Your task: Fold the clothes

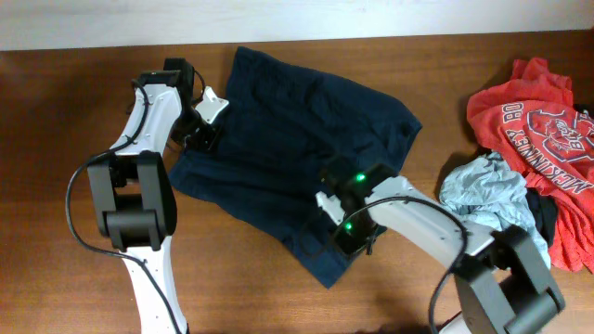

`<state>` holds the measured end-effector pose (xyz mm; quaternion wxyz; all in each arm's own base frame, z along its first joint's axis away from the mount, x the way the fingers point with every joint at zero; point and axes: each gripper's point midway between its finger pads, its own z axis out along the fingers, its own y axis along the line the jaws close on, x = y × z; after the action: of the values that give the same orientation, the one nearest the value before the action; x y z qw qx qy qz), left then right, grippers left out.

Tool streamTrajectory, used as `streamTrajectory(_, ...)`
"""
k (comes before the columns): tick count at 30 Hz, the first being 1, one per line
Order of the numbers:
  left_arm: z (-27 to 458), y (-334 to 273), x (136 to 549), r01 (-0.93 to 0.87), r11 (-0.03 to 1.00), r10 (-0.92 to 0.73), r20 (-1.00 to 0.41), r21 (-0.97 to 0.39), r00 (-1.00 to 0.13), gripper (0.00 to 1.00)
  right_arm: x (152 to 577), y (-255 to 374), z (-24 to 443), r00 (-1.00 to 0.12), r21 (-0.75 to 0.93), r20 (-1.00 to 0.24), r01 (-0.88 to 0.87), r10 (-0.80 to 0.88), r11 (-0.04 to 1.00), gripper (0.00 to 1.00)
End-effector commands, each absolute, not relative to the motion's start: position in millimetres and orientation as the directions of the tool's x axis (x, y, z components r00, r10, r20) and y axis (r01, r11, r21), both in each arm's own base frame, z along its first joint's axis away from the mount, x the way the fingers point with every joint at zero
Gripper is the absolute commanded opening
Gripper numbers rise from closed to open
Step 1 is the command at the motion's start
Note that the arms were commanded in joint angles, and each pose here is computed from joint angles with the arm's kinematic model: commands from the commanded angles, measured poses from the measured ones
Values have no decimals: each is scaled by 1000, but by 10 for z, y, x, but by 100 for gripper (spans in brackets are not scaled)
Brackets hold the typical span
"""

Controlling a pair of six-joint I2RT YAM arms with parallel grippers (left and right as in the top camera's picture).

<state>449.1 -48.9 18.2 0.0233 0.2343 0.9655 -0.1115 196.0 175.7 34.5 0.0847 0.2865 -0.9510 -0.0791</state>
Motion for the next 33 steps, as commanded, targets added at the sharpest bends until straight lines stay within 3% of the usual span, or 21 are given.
streamTrajectory(1, 153, -517, 4504, 485, 850, 473, -107, -208, -875, 1, 1874, 1838, 295, -779, 182, 123, -592, -615, 786, 8)
streamTrajectory(2, 153, -518, 4518, 486, 850, 472, -113, -206, -874, 0, 1817, 1859, 255, -757, 183, 137, -614, -638, 768, 11)
streamTrajectory(6, 155, -524, 4534, 487, 849, 472, -120, -205, -873, 0, 1761, 1926, 84, -736, 189, 138, -637, -663, 747, 11)
streamTrajectory(13, 155, -524, 4534, 487, 849, 472, -120, -205, -873, 1, 1564, 1923, -60, -719, 263, 189, -619, -669, 740, 4)
streamTrajectory(23, 154, -522, 4535, 487, 849, 472, -120, -205, -874, 1, 842, 1874, 69, -678, 432, 437, -417, -591, 799, 4)
streamTrajectory(26, 154, -522, 4537, 487, 849, 472, -121, -205, -873, 1, 874, 1899, 84, -682, 422, 402, -455, -611, 784, 4)
streamTrajectory(31, 154, -523, 4526, 486, 849, 472, -117, -207, -874, 1, 1149, 2131, 356, -698, 455, 182, -565, -692, 689, 4)
streamTrajectory(33, 155, -524, 4528, 486, 849, 472, -118, -207, -874, 1, 1312, 2126, 413, -703, 392, 116, -617, -702, 682, 4)
